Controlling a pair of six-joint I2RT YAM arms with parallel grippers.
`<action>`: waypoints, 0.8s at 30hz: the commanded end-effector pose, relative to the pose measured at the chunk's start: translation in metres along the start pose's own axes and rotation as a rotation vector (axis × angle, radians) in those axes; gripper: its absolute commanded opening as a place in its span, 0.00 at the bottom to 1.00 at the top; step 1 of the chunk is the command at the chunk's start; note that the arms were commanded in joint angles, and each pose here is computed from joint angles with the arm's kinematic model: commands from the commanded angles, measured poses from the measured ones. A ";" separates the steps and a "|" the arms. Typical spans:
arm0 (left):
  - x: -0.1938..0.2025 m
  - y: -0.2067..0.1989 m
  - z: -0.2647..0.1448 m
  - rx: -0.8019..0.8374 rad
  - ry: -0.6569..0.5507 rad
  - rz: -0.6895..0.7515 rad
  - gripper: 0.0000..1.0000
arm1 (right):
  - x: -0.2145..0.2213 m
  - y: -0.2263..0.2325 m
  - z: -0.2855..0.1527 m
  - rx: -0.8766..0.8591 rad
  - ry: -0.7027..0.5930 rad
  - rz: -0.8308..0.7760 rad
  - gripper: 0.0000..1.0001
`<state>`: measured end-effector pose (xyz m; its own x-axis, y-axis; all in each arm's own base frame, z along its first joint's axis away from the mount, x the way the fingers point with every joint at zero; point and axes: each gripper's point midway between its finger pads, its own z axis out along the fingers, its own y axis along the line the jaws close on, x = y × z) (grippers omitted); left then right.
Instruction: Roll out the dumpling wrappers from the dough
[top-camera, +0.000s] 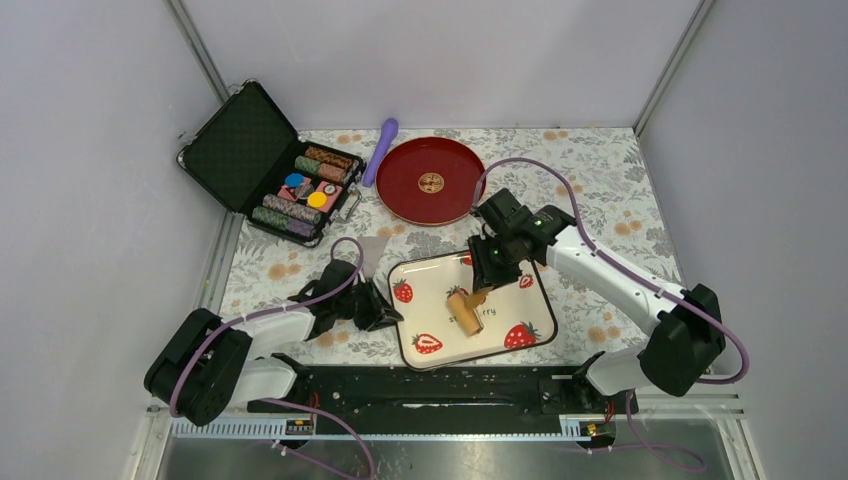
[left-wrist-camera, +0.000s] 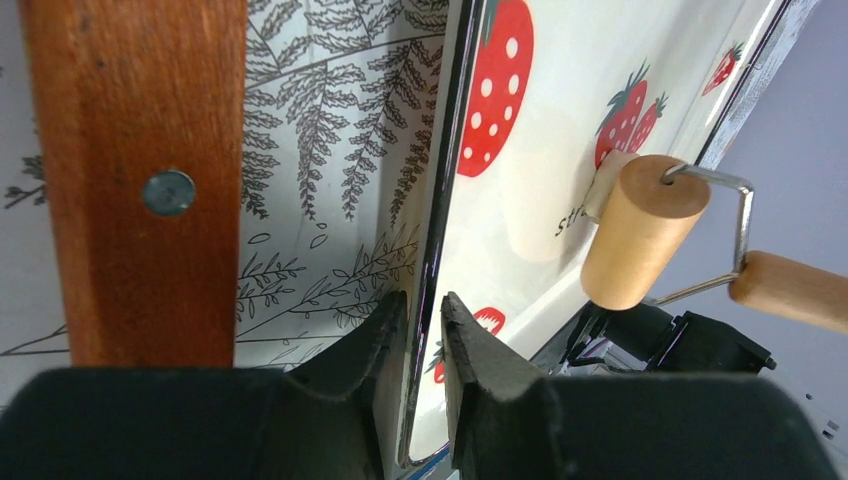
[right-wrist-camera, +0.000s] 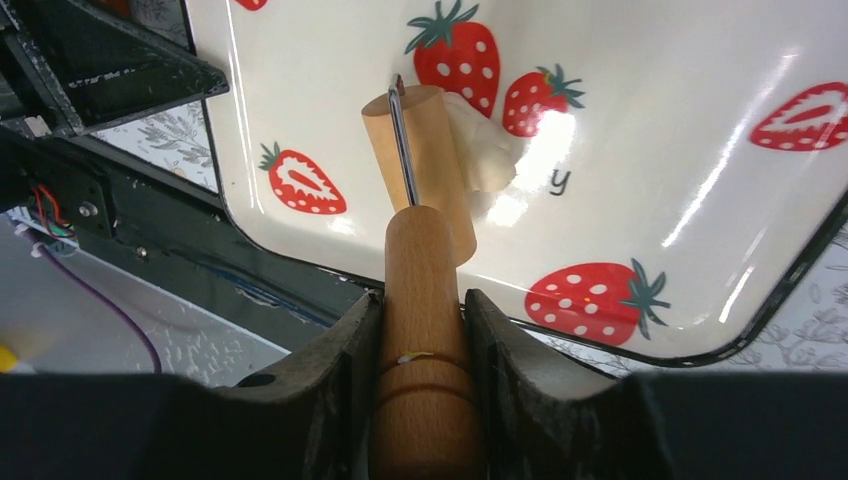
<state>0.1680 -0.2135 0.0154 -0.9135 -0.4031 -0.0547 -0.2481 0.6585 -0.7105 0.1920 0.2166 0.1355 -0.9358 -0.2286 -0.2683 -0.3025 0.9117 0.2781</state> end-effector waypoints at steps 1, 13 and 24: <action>0.008 0.054 0.002 -0.210 -0.009 -0.023 0.21 | 0.033 -0.039 0.027 0.180 0.123 -0.018 0.00; 0.008 0.054 0.002 -0.207 -0.009 -0.017 0.20 | 0.001 0.023 -0.016 -0.108 -0.001 -0.074 0.00; 0.010 0.055 0.001 -0.211 -0.006 -0.015 0.19 | -0.033 0.008 -0.052 0.041 -0.154 -0.021 0.00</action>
<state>0.1681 -0.2141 0.0159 -0.9134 -0.4033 -0.0548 -0.2475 0.6573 -0.7118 0.1970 0.2315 0.1807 -0.9001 -0.2394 -0.3639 -0.3634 0.8734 0.3243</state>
